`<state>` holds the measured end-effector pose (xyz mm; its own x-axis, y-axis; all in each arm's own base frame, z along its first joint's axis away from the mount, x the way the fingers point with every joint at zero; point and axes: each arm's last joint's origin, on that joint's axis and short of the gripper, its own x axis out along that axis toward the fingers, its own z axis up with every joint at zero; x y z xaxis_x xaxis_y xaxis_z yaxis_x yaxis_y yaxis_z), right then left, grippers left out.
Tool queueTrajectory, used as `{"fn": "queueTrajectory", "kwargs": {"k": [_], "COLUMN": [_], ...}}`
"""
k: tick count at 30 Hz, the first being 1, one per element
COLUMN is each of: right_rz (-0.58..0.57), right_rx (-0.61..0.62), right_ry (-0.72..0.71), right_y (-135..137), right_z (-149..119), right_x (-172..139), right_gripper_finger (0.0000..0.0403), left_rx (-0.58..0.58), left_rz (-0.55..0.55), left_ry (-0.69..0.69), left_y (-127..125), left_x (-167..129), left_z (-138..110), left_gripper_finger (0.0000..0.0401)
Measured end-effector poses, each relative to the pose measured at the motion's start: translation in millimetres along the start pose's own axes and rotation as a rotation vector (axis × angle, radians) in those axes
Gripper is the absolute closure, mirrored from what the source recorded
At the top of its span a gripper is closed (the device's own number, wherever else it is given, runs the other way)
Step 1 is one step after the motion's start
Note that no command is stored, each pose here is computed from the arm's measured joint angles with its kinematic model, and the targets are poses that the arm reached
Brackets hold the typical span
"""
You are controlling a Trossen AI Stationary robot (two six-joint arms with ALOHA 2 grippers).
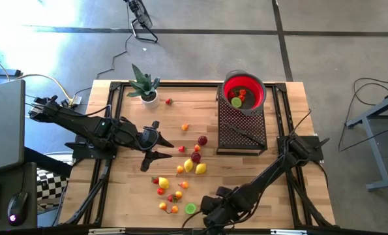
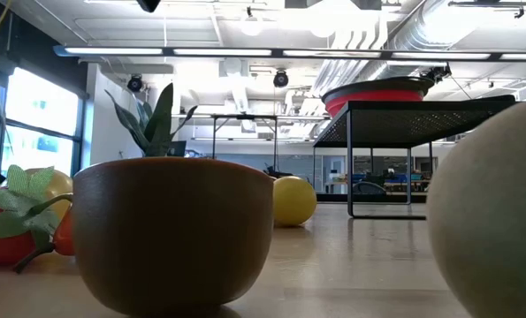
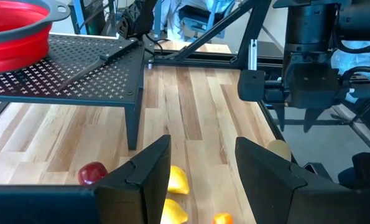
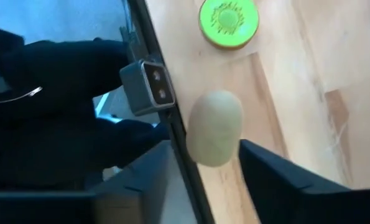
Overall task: Pick & Place Fruit
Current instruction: Put the kiwi into the strainer bowl on the shelf
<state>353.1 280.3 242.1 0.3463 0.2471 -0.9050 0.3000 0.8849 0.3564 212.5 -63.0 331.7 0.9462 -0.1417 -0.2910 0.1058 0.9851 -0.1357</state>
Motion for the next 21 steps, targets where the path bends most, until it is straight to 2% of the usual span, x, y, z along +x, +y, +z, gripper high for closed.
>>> {"fn": "queueTrajectory", "kwargs": {"k": [4,8,13,21], "right_rz": [-0.032,-0.026,-0.060,-0.073], "right_rx": [-0.010,-0.010,-0.039,-0.049], "right_ry": [-0.041,-0.024,-0.015,-0.002], "right_y": [0.4,0.4,0.0,1.0], "right_z": [-2.1,-2.8,-8.6,-13.7], "right_x": [-0.1,0.0,19.6,41.9], "right_gripper_finger": [0.0149,0.0107,0.0099,0.0115], "left_rx": [0.000,0.000,0.000,0.004], "left_rz": [0.000,-0.001,-0.004,0.001], "left_ry": [0.000,0.000,0.002,0.027], "left_y": [0.0,0.0,-0.1,0.4], "left_x": [0.0,0.0,0.0,0.1], "left_z": [0.0,0.0,-0.1,-2.8], "left_gripper_finger": [0.0226,0.0226,0.0226,0.0226]}}
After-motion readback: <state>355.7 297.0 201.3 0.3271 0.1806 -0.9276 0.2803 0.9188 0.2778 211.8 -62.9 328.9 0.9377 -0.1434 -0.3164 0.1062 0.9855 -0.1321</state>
